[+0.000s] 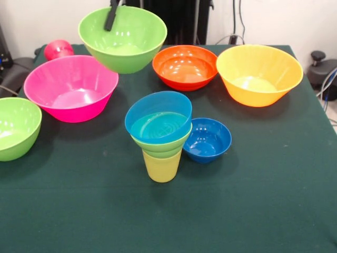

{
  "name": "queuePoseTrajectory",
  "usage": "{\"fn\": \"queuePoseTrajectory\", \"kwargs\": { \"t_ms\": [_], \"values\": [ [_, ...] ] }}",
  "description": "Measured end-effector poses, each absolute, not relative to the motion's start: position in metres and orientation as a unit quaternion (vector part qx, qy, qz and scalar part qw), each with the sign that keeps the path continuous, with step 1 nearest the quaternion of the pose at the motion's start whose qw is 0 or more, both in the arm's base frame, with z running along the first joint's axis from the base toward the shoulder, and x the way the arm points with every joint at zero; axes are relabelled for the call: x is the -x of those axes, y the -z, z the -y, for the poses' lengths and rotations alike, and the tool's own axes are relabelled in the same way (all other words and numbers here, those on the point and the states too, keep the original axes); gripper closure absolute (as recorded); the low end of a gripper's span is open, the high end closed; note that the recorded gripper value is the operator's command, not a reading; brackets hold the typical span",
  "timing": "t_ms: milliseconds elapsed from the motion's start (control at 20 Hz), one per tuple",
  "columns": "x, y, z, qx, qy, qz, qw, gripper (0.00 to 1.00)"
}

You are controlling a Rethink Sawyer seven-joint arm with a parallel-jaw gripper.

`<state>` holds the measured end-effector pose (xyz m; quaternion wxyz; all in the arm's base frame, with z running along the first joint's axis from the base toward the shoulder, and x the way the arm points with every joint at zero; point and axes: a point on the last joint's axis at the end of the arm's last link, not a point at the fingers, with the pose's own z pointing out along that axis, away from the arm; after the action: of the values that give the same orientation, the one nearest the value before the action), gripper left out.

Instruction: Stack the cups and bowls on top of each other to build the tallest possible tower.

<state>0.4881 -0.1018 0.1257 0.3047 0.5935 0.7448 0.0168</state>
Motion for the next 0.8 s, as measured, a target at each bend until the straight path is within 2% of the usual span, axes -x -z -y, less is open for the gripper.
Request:
{"fn": "queuePoseTrajectory", "kwargs": {
  "t_ms": [800],
  "values": [
    [-0.510,-0.127,0.103,-0.595,-0.051,-0.741,0.306,1.00]
  ]
}}
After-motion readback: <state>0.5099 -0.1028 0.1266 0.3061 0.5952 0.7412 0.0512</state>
